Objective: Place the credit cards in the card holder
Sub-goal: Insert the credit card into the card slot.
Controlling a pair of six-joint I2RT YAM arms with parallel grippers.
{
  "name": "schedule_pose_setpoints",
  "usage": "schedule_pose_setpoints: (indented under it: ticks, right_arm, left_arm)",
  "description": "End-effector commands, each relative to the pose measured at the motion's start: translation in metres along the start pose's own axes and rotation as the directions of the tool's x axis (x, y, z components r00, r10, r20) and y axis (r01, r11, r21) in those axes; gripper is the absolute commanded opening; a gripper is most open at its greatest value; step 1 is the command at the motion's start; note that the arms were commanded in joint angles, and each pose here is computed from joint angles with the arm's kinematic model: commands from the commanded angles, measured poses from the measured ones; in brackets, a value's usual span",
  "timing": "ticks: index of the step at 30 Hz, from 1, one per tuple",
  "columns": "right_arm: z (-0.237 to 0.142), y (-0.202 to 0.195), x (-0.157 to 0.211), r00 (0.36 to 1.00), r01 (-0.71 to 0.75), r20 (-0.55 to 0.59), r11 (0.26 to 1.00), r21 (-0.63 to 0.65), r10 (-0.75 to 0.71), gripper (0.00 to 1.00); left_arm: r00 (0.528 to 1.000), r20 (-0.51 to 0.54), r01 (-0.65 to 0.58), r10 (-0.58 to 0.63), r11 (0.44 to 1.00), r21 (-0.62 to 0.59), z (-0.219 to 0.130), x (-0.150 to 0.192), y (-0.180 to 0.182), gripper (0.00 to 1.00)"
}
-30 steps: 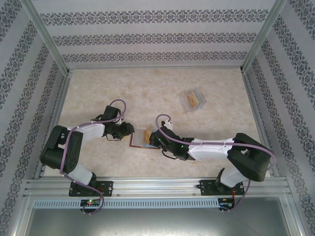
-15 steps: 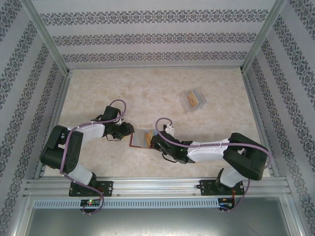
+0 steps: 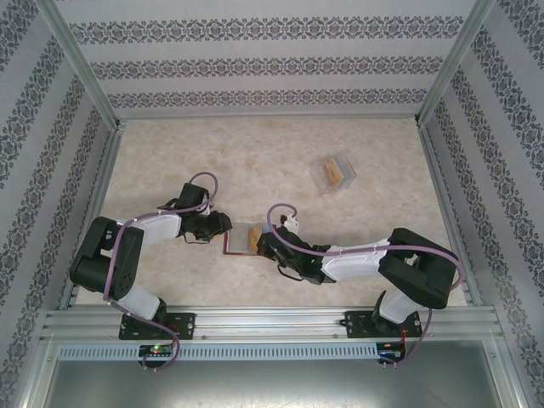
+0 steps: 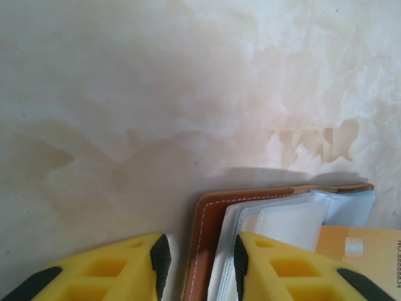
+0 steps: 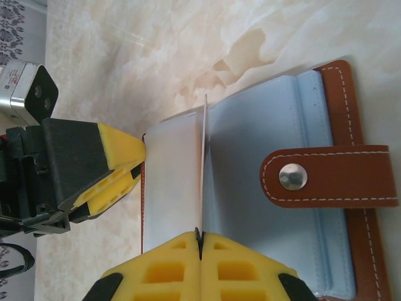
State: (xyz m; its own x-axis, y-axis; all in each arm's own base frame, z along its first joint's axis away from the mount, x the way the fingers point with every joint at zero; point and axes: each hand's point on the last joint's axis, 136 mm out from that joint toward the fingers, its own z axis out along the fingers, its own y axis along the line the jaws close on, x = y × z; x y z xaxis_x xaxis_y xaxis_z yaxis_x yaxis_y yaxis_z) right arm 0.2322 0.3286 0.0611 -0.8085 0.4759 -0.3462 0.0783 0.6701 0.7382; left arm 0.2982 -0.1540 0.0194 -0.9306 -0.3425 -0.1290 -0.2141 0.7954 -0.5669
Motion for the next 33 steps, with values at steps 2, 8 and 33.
schedule_pose_setpoints:
  ticks: [2, 8, 33]
  right_arm:
    - [0.005, -0.001, 0.004, 1.000, -0.015, -0.002, 0.999, -0.039, 0.015, 0.00]
    - [0.004, -0.001, 0.004, 1.000, -0.023, 0.005, 0.997, -0.076, 0.023, 0.00]
    - [0.003, -0.009, 0.002, 1.000, -0.005, 0.029, 0.991, -0.136, 0.009, 0.00]
  left_arm:
    - [0.990, -0.131, 0.043, -0.058, 0.992, -0.120, 0.015, 0.044, 0.031, 0.37]
    - [0.990, -0.123, 0.054, -0.070, 0.991, -0.126, 0.014, 0.043, 0.032, 0.34]
    - [0.988, -0.105, 0.092, -0.111, 0.981, -0.172, 0.016, 0.046, 0.044, 0.22]
